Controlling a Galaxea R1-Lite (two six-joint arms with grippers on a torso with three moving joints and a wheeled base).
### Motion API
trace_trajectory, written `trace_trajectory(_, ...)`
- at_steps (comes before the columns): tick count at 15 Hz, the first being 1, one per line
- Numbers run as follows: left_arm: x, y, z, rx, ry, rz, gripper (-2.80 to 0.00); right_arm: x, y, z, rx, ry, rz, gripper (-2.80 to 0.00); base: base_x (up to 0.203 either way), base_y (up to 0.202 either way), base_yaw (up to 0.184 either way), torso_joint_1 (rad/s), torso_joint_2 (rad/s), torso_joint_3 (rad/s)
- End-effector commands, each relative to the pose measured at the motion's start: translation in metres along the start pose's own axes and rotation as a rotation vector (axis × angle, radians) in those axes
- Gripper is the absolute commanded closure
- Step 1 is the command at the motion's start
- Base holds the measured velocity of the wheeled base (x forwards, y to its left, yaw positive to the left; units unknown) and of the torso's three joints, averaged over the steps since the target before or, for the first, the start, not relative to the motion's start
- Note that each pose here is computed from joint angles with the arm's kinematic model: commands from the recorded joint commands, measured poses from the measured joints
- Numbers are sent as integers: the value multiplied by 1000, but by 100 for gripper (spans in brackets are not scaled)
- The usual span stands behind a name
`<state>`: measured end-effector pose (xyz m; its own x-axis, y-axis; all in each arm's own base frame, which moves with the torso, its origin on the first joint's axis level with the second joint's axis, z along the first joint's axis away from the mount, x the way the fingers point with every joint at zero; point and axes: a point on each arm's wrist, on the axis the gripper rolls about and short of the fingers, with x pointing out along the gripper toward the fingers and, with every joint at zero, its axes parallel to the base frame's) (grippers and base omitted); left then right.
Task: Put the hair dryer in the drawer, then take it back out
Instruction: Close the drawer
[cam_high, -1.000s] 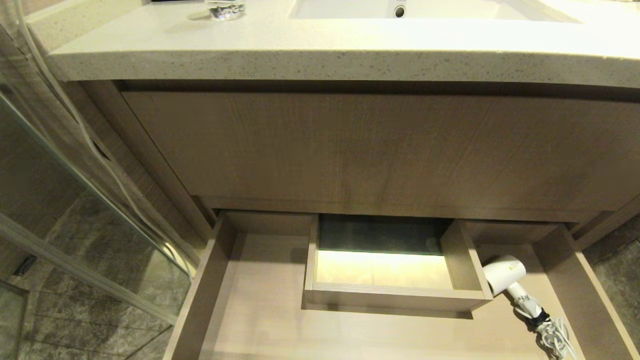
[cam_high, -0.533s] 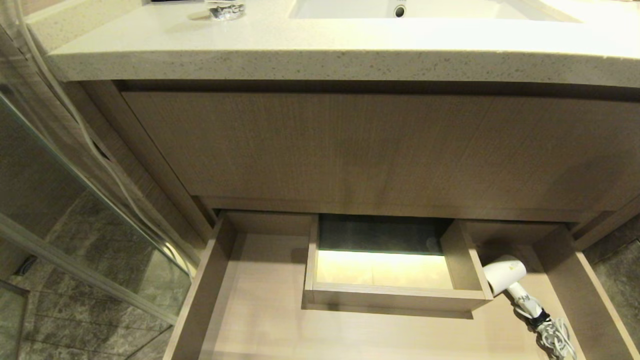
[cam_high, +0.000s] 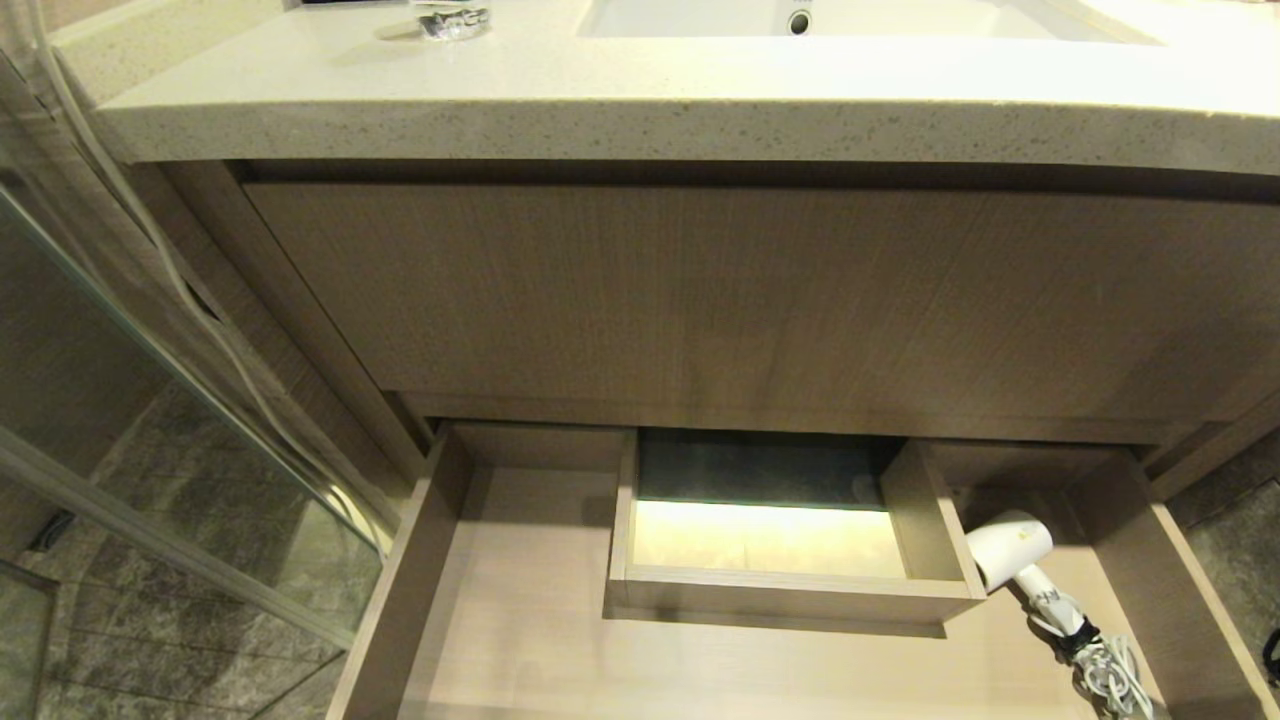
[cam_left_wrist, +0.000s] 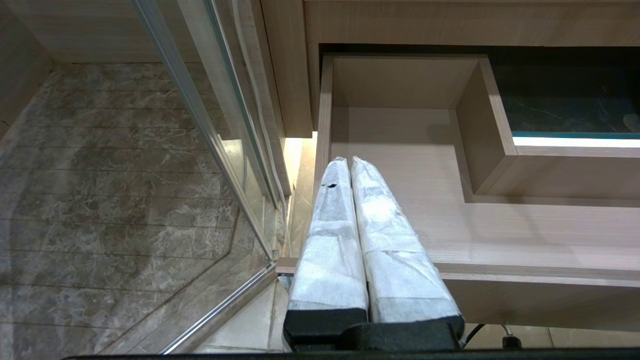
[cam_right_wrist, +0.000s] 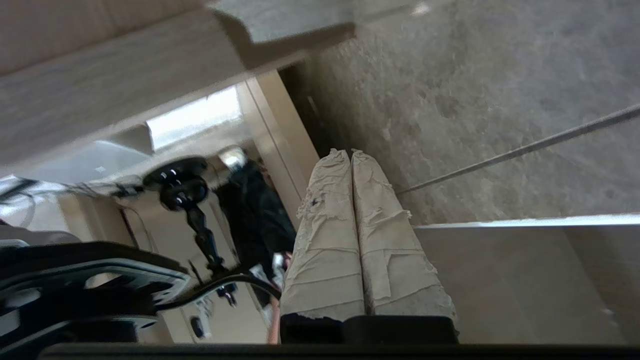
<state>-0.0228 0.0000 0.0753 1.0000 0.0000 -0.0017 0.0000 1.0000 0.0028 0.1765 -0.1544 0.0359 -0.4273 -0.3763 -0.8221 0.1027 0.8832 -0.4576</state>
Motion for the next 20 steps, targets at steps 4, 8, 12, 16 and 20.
trace_trajectory(4,0,0,0,0,0,0,0,16,10,13,-71,75,-6,0,0,0,0,0,0,0)
trace_trajectory(8,0,0,0,0,0,0,0,20,12,26,-106,81,-11,0,0,0,0,0,0,0)
trace_trajectory(12,0,0,0,0,0,0,0,22,11,36,-106,72,-16,0,0,0,0,0,0,0)
trace_trajectory(16,0,0,0,0,0,0,0,19,14,46,-90,15,-42,0,0,0,0,0,0,0)
trace_trajectory(20,0,0,0,0,0,0,0,11,9,43,-56,-23,-53,0,0,0,0,0,0,0)
